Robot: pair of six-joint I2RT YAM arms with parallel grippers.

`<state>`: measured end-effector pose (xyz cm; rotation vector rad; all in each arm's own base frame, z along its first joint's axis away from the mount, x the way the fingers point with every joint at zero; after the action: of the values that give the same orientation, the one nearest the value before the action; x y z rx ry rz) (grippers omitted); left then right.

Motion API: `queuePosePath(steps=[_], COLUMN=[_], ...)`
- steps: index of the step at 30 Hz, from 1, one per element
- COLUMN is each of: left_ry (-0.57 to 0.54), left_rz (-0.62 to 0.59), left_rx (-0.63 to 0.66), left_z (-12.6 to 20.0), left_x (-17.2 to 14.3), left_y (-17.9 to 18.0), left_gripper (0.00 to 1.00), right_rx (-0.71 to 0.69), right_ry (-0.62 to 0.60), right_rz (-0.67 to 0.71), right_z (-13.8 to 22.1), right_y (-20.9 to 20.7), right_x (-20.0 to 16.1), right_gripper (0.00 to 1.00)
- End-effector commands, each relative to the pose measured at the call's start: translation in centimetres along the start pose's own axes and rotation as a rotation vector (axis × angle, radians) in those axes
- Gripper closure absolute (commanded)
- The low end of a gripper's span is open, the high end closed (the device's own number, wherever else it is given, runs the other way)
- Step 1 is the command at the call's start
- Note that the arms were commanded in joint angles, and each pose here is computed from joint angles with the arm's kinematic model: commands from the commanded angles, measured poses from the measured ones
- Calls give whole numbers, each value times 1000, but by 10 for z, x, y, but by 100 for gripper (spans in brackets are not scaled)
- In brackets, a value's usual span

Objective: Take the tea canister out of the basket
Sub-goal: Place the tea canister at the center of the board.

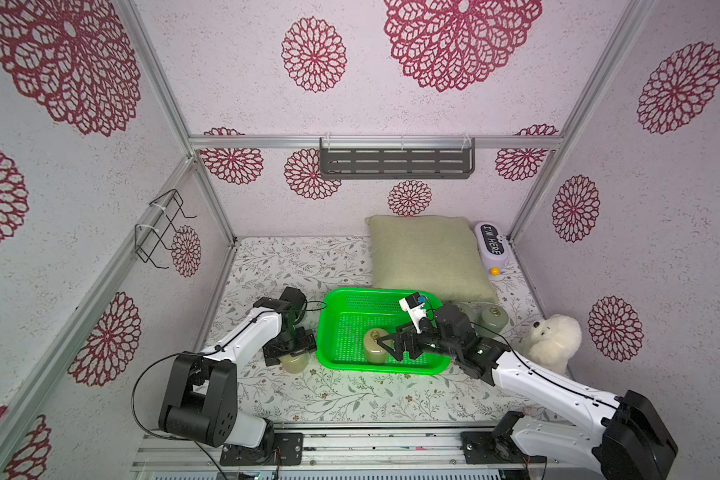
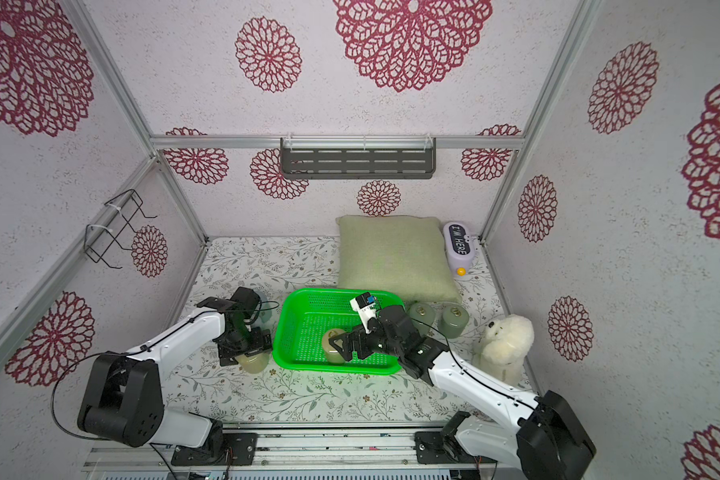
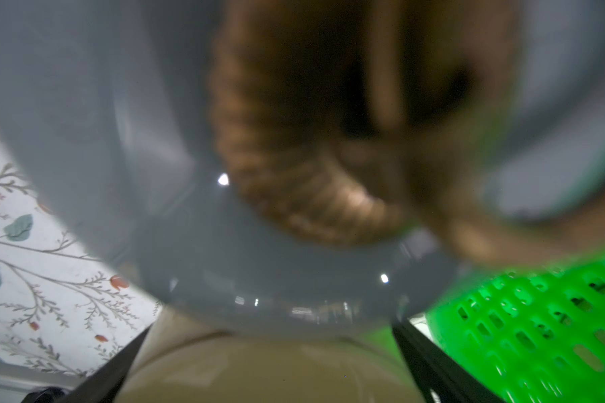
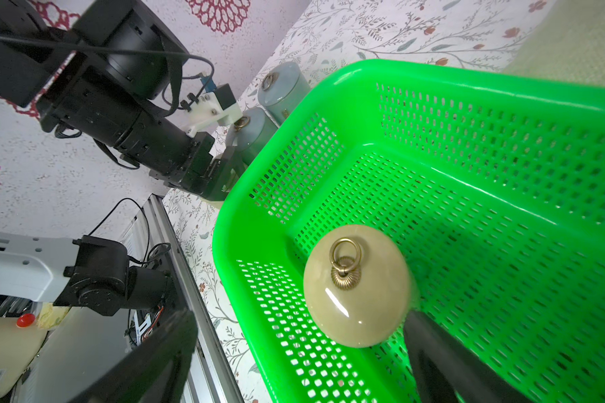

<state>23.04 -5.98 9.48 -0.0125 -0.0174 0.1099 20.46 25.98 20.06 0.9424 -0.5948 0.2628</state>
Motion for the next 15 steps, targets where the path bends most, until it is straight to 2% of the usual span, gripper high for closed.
queuePosePath(steps=[1,9,15], left_ry=[-15,-78,-185], left_rz=[9,22,21], left_rx=[-24,-21,-44], left_z=[7,37,73], left_x=[2,-3,-5], left_y=[-3,2,5], left_gripper=[3,3,3], right_rx=[42,32,8], right_ry=[-59,-68,-82], right_rz=[31,28,19], right_z=[8,8,8], right_y=[20,21,22], right_x=[19,22,29], right_gripper=[1,1,1])
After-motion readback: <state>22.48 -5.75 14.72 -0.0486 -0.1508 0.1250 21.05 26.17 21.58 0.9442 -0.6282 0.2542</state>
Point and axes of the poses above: each gripper's point midway between its finger pads, its own z axis back along the fingers, its own y axis along the line the jaws close on, x = y × z, the point moved 4 cm from there along z, back along the fingers, and after that the axes turned 14 degrees about -z, right-handed, at the moved point
